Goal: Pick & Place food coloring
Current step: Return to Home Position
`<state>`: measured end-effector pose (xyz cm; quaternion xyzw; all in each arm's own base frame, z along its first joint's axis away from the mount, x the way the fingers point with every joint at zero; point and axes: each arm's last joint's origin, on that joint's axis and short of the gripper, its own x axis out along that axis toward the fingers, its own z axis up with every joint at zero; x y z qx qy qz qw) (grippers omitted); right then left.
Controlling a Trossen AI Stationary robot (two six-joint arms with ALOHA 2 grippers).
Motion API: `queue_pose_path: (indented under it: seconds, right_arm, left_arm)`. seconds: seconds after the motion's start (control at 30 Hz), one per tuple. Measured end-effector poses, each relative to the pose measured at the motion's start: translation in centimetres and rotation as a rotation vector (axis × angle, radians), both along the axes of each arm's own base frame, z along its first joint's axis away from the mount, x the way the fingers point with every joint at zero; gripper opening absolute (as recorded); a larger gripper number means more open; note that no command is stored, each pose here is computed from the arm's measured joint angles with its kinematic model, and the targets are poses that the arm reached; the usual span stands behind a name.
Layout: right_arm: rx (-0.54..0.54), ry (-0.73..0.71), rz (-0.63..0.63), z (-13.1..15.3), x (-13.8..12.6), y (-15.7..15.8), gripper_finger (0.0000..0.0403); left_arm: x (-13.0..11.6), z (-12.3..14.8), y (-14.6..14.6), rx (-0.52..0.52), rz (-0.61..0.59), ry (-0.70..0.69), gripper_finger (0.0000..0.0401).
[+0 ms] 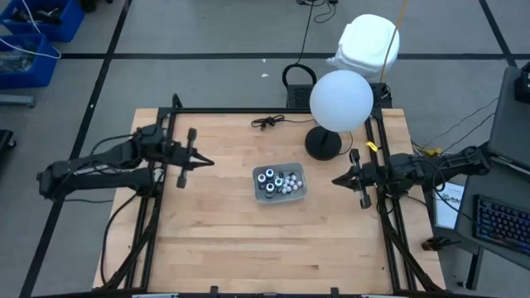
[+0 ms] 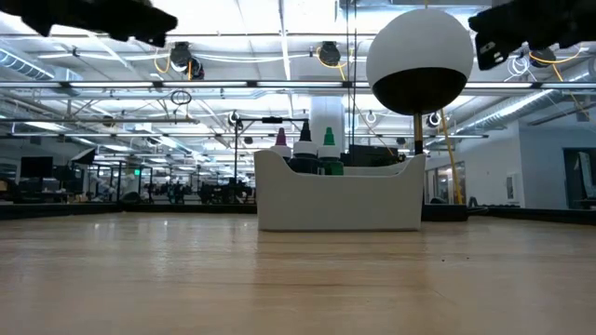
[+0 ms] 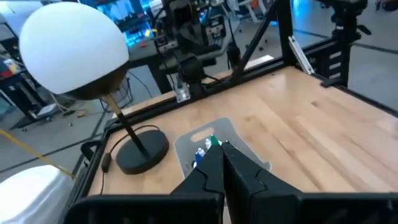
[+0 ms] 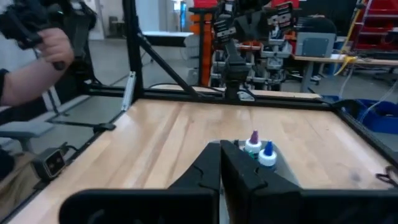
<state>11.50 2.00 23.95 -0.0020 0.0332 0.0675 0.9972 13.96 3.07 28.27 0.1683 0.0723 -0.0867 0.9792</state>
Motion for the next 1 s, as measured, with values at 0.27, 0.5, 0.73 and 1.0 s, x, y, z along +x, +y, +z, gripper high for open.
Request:
queue_pose_path:
  seconds: [0.27, 0.5, 0.73, 1.0]
  right_arm:
    - [-0.026, -0.023, 0.008, -2.3, -1.0, -0.1, 0.0]
    - [-0.043, -0.065, -0.023, -3.7, -1.6, -0.5, 0.0]
    - [0.001, -0.095, -0.096, -3.8, -1.8, -1.3, 0.0]
    - [0.038, -0.082, -0.04, -4.4, -1.6, -1.3, 0.0]
  left_arm:
    - [-3.8, -0.8, -1.5, -0.028, 0.0, -0.247, 0.0002]
    - [-4.0, -4.4, -1.5, -0.033, 0.004, -0.287, 0.0001]
    - [-3.5, -7.1, -1.2, -0.073, 0.02, -0.262, 0.0001]
    - [-3.3, -10.0, -1.3, -0.135, -0.013, -0.277, 0.0001]
